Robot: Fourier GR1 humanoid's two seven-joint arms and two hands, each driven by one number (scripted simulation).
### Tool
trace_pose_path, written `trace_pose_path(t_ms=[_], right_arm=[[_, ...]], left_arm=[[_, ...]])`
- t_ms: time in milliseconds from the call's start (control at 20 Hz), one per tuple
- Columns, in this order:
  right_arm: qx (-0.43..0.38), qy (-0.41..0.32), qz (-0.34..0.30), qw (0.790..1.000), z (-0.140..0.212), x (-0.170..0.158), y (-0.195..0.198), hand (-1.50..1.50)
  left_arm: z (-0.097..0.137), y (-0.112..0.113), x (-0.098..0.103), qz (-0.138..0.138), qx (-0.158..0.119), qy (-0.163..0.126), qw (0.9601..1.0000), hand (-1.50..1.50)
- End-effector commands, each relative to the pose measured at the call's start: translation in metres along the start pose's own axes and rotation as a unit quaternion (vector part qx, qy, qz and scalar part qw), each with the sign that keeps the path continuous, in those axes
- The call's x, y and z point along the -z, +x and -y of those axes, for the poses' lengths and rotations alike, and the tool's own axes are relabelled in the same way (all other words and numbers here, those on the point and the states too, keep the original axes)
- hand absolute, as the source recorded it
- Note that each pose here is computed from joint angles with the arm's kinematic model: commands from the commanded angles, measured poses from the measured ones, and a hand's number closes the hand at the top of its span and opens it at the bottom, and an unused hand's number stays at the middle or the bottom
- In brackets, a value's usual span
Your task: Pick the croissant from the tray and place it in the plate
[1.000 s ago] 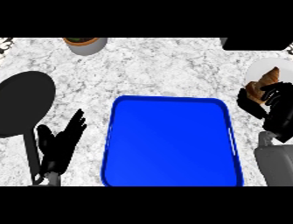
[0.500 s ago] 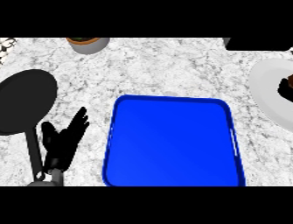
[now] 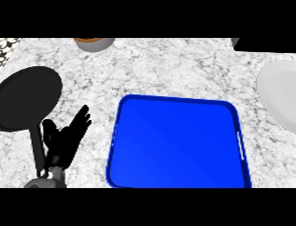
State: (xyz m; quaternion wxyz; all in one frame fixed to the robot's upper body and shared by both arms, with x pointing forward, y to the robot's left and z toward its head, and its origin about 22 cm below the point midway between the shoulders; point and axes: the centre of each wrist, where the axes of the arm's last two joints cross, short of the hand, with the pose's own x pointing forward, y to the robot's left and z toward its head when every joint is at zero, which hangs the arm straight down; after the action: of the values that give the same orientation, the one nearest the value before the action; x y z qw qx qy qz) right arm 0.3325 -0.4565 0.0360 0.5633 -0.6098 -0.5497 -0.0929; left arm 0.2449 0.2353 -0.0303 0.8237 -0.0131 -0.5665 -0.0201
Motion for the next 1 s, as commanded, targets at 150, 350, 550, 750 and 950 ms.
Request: trace_pose_path(t_ms=[150, 350, 550, 750, 950], right_arm=[[-0.064, 0.135, -0.055, 0.987, 0.016, 0.011, -0.033, -1.50], [0.003, 0.135, -0.027, 0.990, 0.008, 0.003, -0.034, -1.50], [0.098, 0.109, 0.003, 0.989, 0.002, 0.004, -0.024, -1.50], [0.176, 0.054, -0.008, 0.983, 0.011, 0.013, -0.025, -1.50], [0.215, 0.048, -0.027, 0.975, 0.040, 0.021, -0.055, -1.50]], left_arm=[[0.011, 0.007, 0.004, 0.010, 0.000, -0.017, 0.9998, 0.00], [0.005, 0.010, 0.004, 0.009, 0.006, -0.010, 0.9999, 0.00], [0.008, 0.012, 0.003, 0.013, 0.009, 0.002, 0.9999, 0.00], [0.007, 0.009, -0.002, 0.003, -0.002, -0.008, 1.0000, 0.00], [0.010, -0.007, 0.002, -0.001, -0.005, -0.003, 1.0000, 0.00]])
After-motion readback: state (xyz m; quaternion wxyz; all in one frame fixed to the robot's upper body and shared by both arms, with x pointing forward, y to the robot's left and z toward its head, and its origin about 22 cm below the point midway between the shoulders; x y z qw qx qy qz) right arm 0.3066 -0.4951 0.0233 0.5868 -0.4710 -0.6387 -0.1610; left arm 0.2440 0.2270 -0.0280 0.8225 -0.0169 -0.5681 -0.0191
